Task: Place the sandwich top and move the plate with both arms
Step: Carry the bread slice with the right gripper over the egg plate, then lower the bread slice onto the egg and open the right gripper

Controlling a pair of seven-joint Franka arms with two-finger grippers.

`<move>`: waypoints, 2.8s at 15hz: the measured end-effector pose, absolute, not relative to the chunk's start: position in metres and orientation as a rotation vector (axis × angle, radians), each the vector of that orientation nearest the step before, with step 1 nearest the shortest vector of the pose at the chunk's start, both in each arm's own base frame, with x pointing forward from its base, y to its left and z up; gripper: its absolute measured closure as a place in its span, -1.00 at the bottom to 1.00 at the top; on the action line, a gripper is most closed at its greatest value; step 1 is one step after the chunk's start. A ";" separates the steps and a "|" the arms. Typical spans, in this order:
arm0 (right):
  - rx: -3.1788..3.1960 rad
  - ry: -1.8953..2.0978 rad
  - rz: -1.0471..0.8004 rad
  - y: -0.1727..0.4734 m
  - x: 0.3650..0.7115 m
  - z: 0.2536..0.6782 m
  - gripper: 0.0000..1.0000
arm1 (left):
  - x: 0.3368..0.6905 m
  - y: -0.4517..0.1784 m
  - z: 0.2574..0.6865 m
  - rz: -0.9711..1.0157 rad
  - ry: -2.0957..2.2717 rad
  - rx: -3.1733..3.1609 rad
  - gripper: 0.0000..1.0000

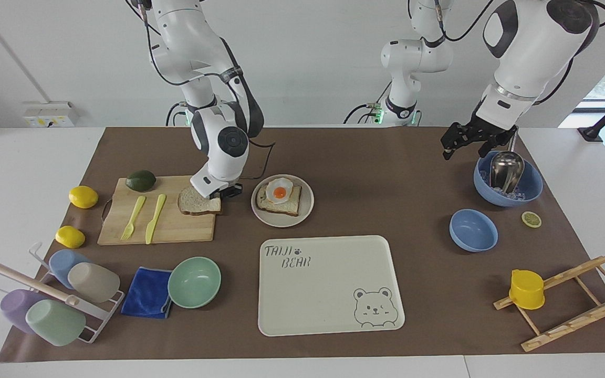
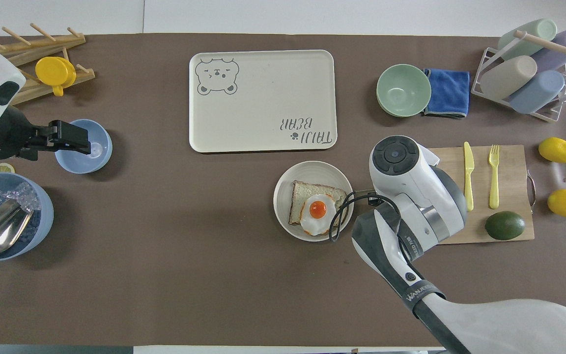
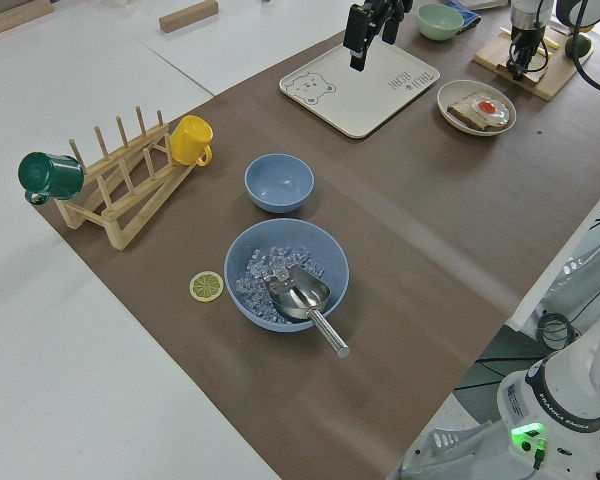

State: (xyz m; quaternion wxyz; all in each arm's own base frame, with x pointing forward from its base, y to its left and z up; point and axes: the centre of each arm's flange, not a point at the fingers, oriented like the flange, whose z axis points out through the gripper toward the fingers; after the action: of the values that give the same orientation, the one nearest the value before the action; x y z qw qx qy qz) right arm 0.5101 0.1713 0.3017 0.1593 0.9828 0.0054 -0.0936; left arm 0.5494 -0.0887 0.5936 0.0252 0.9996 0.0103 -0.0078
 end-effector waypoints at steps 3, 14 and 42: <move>2.800 0.014 -0.279 0.173 0.511 0.306 0.69 | 0.549 -0.089 0.594 -0.026 0.032 3.091 -1.00; 2.616 0.188 -0.408 0.240 0.485 0.428 0.83 | 0.549 -0.089 0.593 -0.028 0.032 3.091 -1.00; 2.710 0.189 -0.113 0.413 0.492 0.387 0.83 | 0.549 0.029 0.582 -0.061 0.341 3.072 -1.00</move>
State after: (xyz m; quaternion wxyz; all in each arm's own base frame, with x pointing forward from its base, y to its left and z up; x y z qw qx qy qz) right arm 0.4917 0.4127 0.3866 0.2100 0.9745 0.0680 -0.0406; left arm 0.5490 0.0285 0.5820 0.0250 0.9934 0.1102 -0.0198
